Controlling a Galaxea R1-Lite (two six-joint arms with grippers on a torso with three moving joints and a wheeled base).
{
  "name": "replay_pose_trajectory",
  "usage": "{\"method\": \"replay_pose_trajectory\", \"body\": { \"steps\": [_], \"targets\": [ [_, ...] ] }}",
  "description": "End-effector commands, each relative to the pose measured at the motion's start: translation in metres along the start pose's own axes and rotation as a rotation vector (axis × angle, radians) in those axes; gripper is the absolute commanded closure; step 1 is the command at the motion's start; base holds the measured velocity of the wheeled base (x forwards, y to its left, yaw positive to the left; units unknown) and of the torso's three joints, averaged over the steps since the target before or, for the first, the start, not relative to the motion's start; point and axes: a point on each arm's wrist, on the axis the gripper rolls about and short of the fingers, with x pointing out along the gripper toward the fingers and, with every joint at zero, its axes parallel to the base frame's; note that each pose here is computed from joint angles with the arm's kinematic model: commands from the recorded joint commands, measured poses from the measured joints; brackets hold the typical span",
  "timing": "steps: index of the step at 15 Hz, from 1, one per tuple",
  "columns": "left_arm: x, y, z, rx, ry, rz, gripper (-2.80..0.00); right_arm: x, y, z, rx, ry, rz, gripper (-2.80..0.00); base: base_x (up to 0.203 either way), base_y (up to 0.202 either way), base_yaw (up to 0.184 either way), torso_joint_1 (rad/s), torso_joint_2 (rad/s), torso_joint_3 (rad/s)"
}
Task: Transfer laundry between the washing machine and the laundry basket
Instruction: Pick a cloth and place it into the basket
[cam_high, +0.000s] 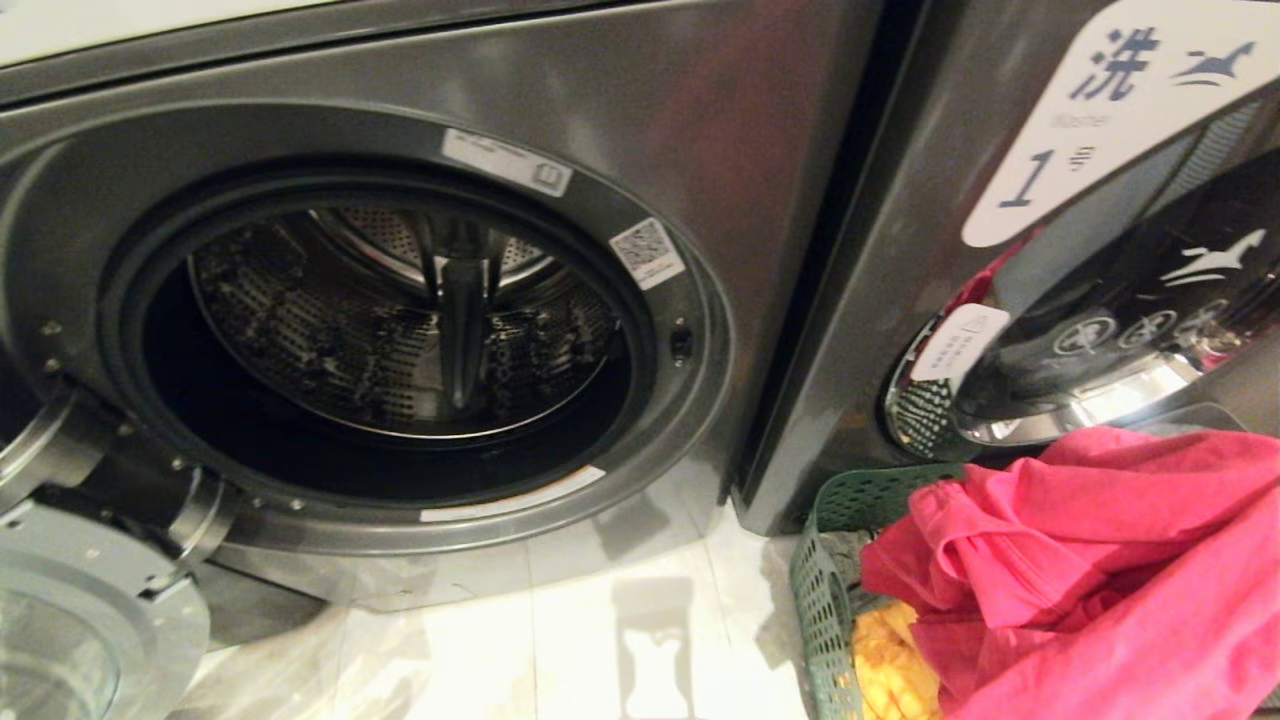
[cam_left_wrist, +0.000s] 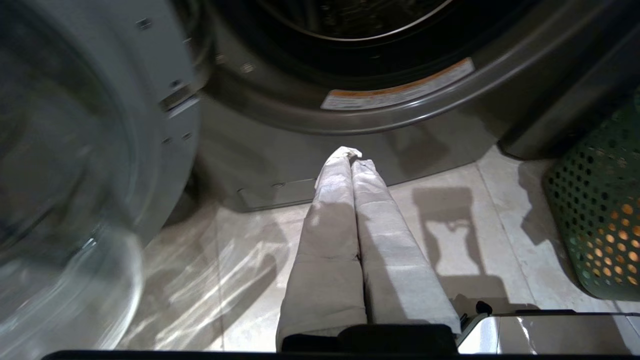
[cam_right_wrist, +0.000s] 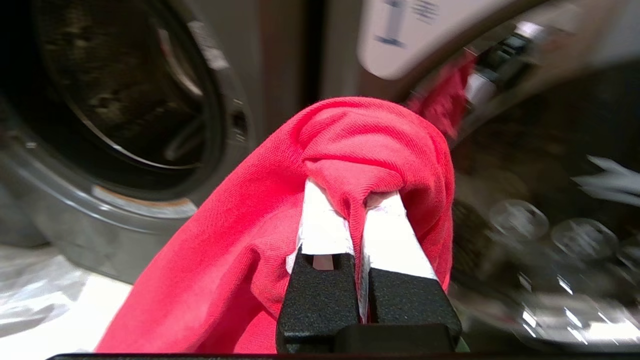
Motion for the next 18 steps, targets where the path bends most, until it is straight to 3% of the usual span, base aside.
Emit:
{"method": "replay_pose_trajectory", "body": {
  "steps": [1, 14, 18],
  "targets": [
    [0.000, 0.000, 0.000, 0.000, 0.000, 0.000, 0.00, 0.006, 0.001, -0.004, 0.001, 0.036, 0.003, 0.00, 0.001, 0.005, -0.167, 0.002, 0.01, -0.001],
    [0.000, 0.000, 0.000, 0.000, 0.000, 0.000, 0.00, 0.067, 0.016, -0.057, 0.136, 0.462, -0.145, 0.00, 0.000, 0.001, -0.017, 0.001, 0.00, 0.001],
    [0.000, 0.000, 0.000, 0.000, 0.000, 0.000, 0.00, 0.080, 0.019, -0.081, 0.221, 0.587, -0.189, 0.00, 0.000, 0.000, 0.000, 0.000, 0.00, 0.000]
  ]
}}
